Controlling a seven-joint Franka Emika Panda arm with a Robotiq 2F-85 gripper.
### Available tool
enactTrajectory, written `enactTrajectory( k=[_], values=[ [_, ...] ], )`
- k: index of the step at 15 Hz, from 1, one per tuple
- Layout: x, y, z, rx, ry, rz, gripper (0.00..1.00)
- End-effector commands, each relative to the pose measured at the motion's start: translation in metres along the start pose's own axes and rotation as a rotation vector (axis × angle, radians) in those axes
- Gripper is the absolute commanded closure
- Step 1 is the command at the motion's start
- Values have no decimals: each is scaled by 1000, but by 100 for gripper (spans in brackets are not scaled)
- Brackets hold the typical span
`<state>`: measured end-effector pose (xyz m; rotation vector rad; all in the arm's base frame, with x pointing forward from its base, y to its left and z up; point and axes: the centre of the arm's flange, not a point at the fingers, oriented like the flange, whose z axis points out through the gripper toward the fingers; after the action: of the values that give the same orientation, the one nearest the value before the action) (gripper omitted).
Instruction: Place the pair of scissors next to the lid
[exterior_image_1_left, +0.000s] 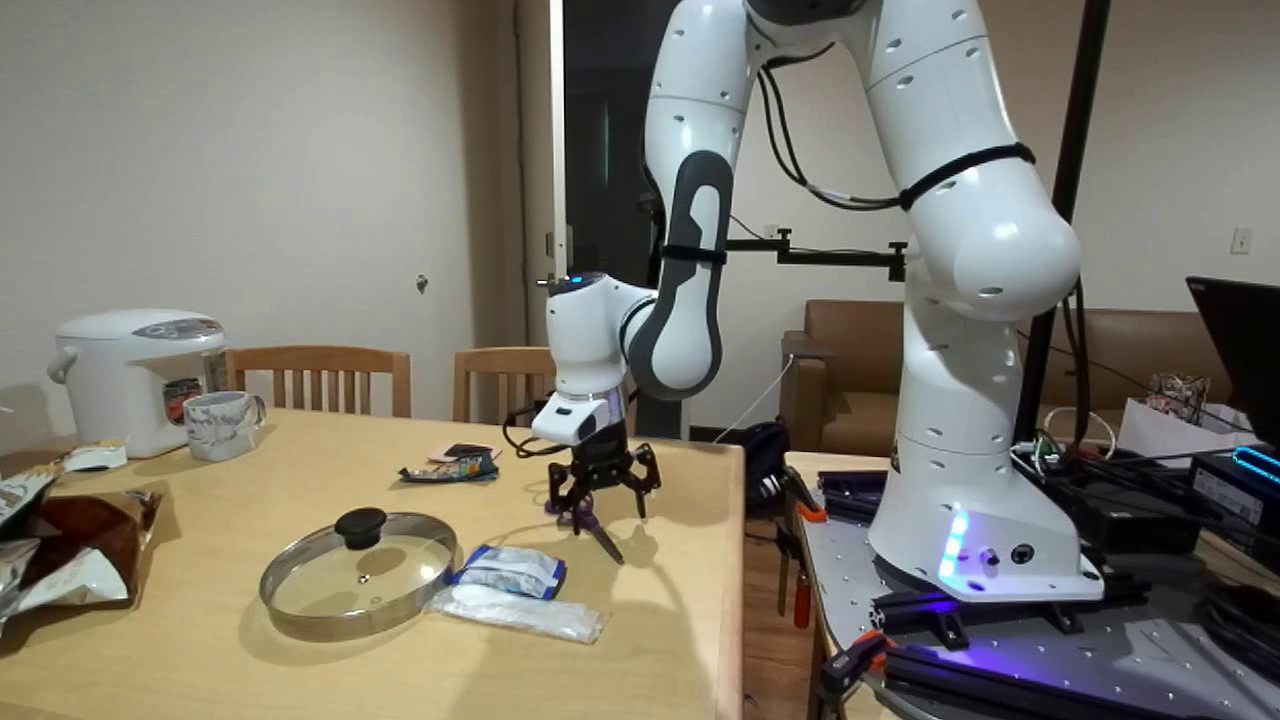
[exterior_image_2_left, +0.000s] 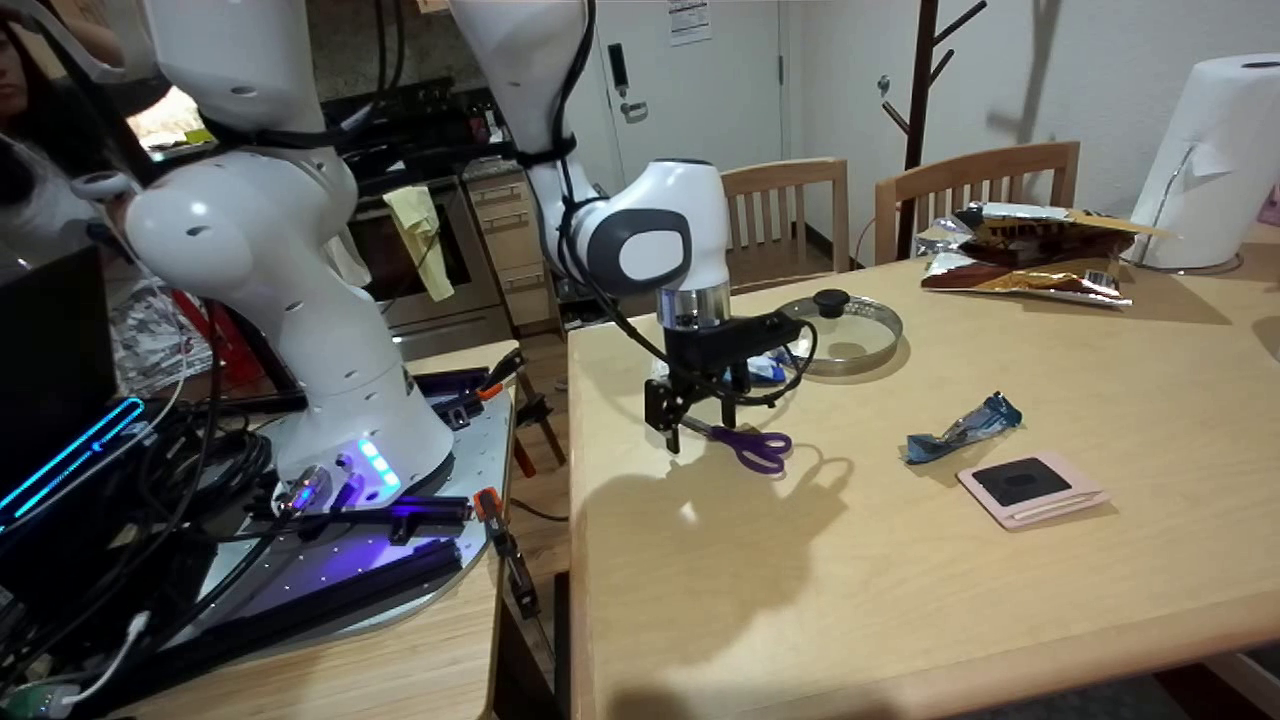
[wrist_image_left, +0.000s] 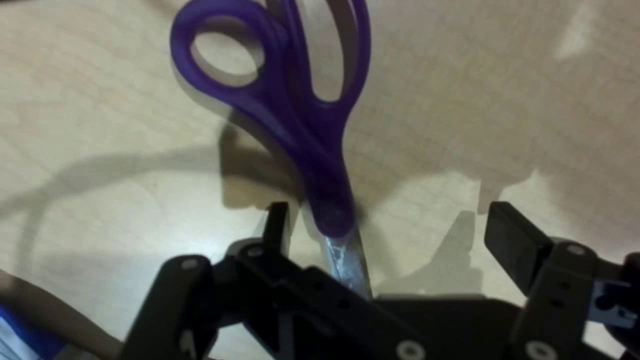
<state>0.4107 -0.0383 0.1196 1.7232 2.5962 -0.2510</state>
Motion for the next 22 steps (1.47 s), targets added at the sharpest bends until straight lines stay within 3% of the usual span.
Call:
enactTrajectory(
  k=[1,8,16,17,22],
  values=[
    [4,-3,-3,-9,-13,-100,0],
    [8,4,-2,-6,-6,-67,0],
    [2,3,-7,-60,78,-18,0],
    [6,7,-4,-30,46,-10,0],
    [6,7,-4,-28,46,-11,0]
  ],
)
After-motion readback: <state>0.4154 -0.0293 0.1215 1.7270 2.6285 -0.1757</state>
